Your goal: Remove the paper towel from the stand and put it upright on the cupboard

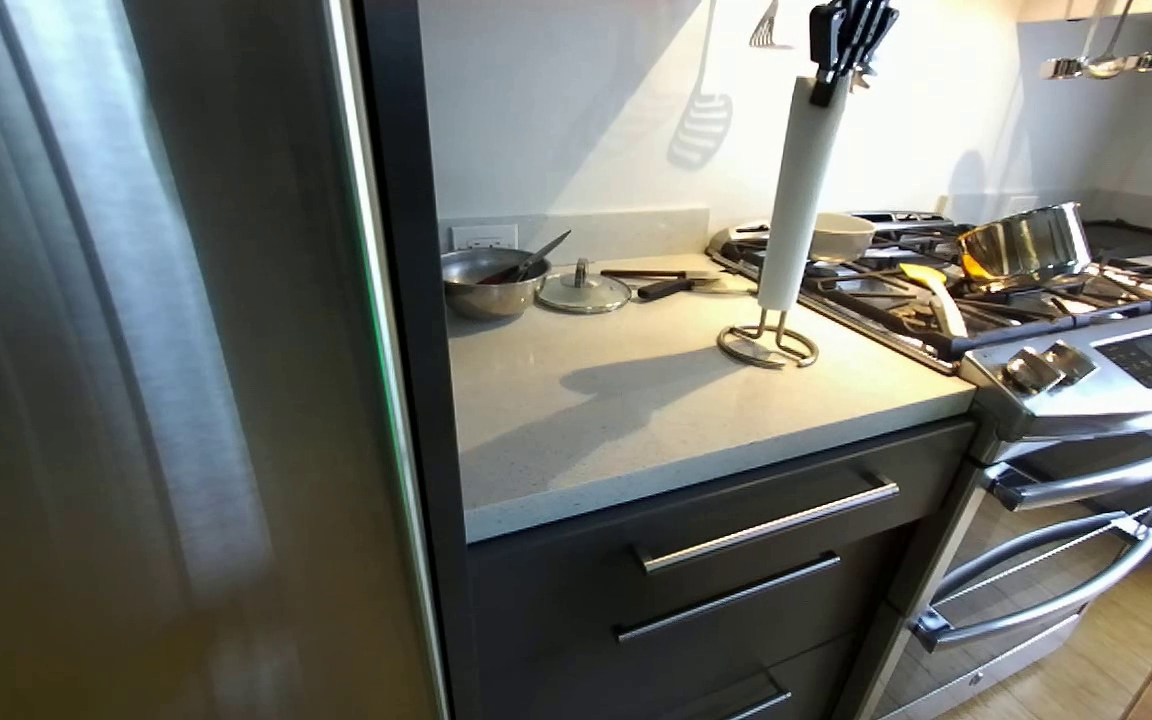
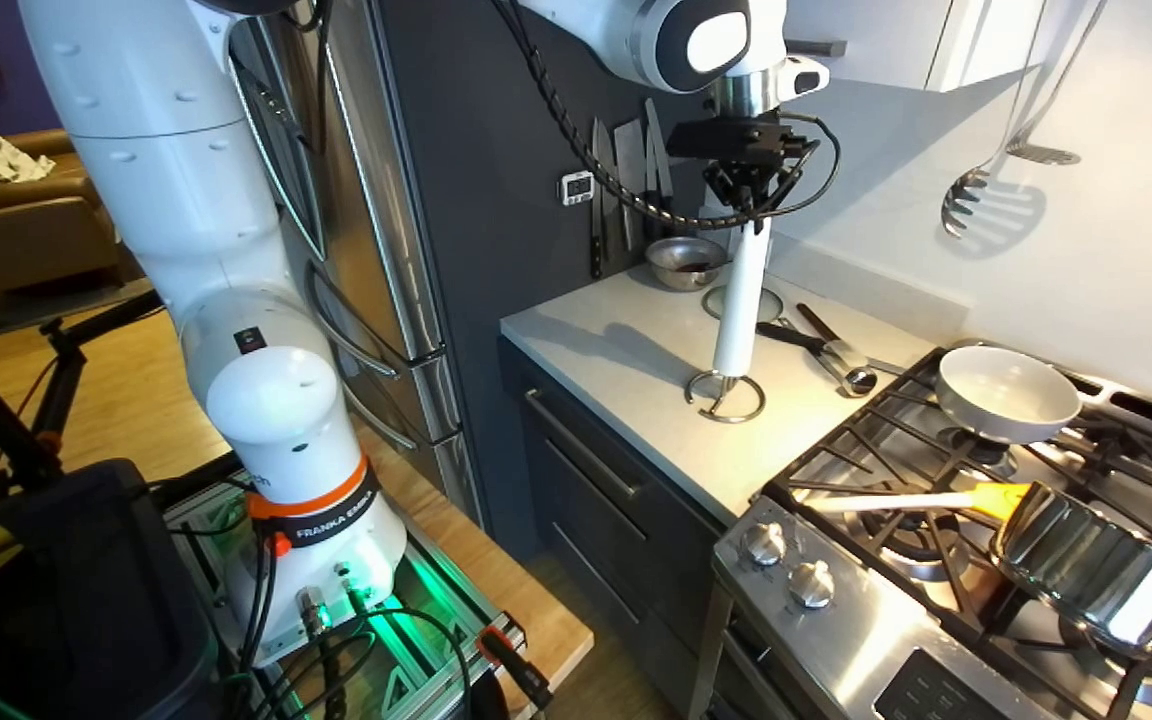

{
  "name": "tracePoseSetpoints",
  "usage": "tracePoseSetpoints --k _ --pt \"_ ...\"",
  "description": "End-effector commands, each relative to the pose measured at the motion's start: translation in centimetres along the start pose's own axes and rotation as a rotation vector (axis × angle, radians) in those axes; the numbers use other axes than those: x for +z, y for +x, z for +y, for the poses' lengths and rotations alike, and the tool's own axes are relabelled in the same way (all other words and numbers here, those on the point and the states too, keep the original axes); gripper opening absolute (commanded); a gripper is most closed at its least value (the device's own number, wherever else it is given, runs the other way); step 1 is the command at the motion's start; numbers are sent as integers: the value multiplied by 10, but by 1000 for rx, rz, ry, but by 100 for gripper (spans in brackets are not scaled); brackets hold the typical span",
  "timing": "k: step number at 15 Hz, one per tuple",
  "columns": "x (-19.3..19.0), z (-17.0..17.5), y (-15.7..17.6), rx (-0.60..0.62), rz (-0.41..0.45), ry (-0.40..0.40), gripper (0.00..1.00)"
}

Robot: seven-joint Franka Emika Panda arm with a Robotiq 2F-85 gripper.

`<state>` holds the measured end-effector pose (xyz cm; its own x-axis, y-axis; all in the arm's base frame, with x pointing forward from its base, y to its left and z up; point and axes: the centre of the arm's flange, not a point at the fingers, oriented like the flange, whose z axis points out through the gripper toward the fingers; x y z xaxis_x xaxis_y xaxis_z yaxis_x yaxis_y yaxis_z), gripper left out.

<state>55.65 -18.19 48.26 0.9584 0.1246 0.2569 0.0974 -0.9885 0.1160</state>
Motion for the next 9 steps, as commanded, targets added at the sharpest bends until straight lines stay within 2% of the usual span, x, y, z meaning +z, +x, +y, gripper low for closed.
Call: tracePoseSetpoints --k 1,9 --pt "-17 -3 -4 9 -4 -37 17" --pt "-50 -9 -4 17 29 -94 14"
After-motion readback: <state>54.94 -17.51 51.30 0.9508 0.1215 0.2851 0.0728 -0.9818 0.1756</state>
